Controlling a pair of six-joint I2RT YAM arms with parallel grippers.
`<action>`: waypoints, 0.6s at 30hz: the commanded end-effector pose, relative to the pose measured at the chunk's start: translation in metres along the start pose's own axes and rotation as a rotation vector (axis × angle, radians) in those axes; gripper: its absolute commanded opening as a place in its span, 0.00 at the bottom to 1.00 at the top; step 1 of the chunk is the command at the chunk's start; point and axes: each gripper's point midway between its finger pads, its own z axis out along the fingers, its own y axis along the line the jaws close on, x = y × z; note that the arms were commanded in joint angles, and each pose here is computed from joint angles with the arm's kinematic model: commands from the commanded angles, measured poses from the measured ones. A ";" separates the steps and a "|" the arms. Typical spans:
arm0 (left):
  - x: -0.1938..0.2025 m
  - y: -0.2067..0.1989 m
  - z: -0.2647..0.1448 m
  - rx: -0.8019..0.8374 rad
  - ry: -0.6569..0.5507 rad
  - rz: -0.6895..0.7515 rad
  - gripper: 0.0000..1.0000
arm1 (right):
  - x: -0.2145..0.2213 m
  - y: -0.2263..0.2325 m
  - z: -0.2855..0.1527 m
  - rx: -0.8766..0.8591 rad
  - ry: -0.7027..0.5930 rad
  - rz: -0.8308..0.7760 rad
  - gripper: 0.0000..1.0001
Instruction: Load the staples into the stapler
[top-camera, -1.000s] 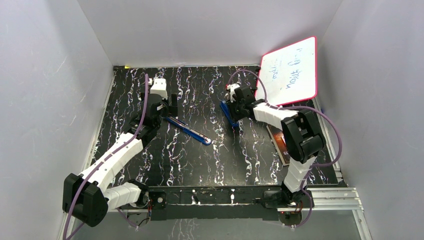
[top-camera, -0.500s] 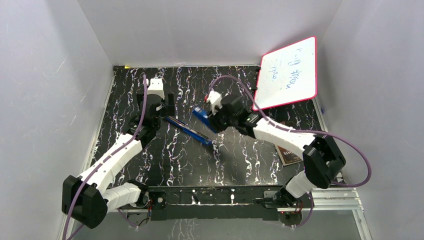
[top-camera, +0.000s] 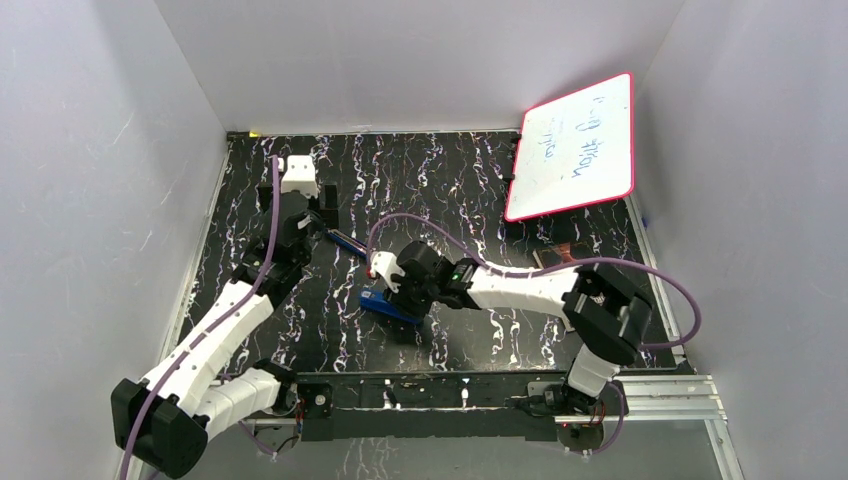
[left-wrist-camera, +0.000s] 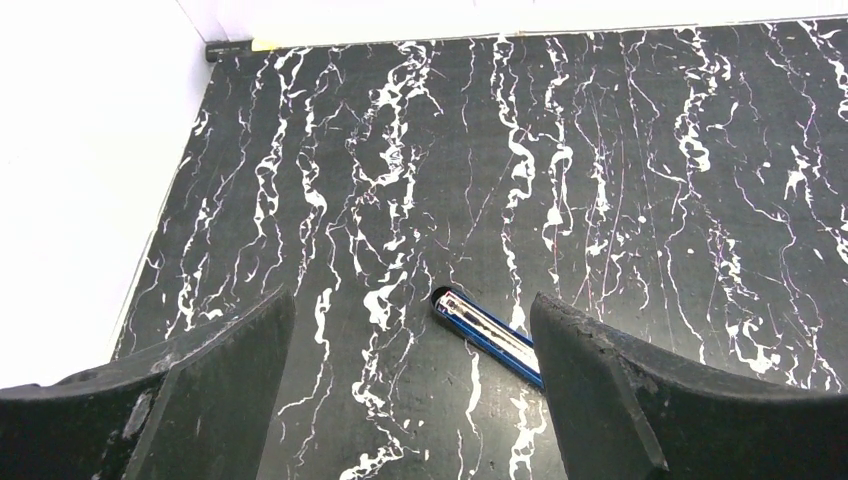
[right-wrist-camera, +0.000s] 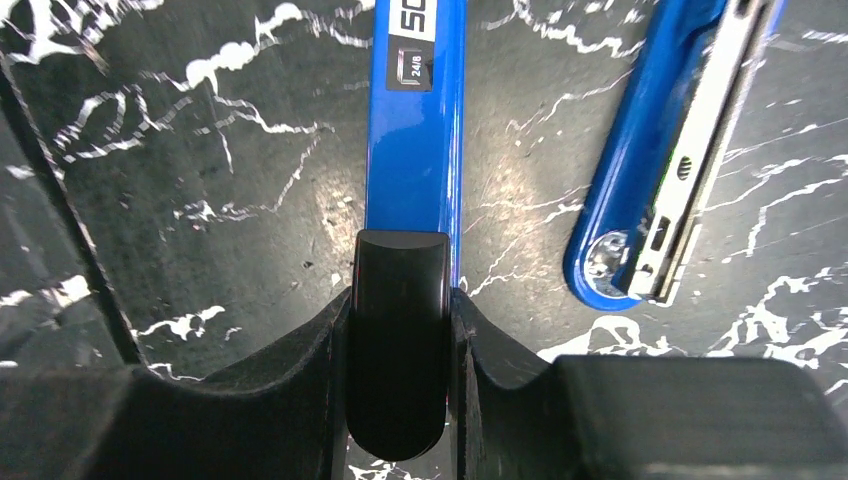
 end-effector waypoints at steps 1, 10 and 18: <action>-0.013 0.010 -0.008 -0.017 -0.051 0.002 0.86 | -0.031 -0.004 0.004 0.012 -0.072 -0.063 0.01; -0.011 0.007 -0.009 0.008 -0.056 0.025 0.87 | -0.036 0.003 0.003 -0.029 -0.096 -0.070 0.36; -0.012 -0.017 -0.013 0.153 -0.087 0.041 0.87 | -0.064 -0.018 -0.047 -0.002 -0.298 0.030 0.60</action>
